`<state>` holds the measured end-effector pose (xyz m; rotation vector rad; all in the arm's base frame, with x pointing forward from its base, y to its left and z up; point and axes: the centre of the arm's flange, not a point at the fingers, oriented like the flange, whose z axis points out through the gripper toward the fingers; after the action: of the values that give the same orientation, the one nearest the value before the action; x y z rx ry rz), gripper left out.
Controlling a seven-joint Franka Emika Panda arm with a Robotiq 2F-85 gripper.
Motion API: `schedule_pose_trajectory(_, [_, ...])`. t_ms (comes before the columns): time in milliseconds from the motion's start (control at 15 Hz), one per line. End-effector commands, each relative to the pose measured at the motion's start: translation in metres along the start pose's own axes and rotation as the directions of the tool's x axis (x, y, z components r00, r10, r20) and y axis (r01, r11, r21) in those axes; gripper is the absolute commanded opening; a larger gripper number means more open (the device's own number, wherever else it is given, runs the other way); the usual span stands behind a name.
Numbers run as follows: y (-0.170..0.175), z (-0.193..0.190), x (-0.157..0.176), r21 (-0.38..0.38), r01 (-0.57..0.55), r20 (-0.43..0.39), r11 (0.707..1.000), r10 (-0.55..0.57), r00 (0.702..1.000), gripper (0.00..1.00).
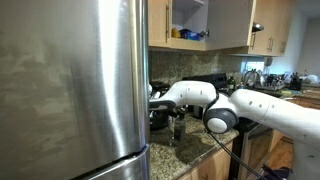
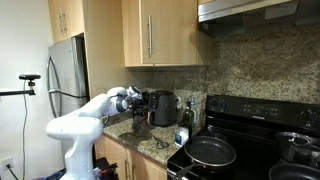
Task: Close the drawer of the air fryer, open the right upper cabinet door, remove the black bottle from the cabinet and put it on the countertop
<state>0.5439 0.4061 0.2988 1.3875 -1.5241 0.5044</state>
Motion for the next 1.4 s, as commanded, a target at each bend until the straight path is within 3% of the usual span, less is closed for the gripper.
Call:
schedule_pose_trajectory(0, [-0.002,0.003,0.007,0.022,-0.136,-0.06,0.99,0.138,0.989,0.27])
schedule_pose_trajectory(467, [-0.003,0.004,0.01,0.03,-0.127,-0.074,0.991,0.129,0.989,0.27])
schedule_pose_trajectory(600, [-0.003,0.004,0.009,0.014,-0.155,-0.085,0.988,0.155,0.984,0.27])
schedule_pose_trajectory(733, [0.0,0.005,0.009,-0.041,-0.108,-0.08,0.993,0.105,0.991,0.27])
schedule_pose_trajectory(800, [-0.005,0.003,0.008,0.002,-0.09,-0.044,0.996,0.09,0.995,0.27])
schedule_pose_trajectory(867, [-0.005,0.005,0.008,-0.005,-0.091,-0.049,0.996,0.091,0.995,0.52])
schedule_pose_trajectory(1000, [-0.005,0.005,0.008,-0.005,-0.091,-0.048,0.996,0.091,0.995,0.52])
schedule_pose_trajectory(1067, [-0.003,0.003,0.006,-0.019,-0.054,-0.014,0.998,0.054,0.998,0.27])
schedule_pose_trajectory(1133, [-0.003,0.003,0.004,-0.027,-0.04,0.01,0.999,0.04,0.999,0.27])
schedule_pose_trajectory(1200, [-0.003,0.003,0.002,-0.028,-0.028,0.031,0.999,0.029,0.999,0.77])
schedule_pose_trajectory(1333, [-0.003,0.003,-0.001,-0.035,-0.025,0.053,0.999,0.026,0.998,0.83])
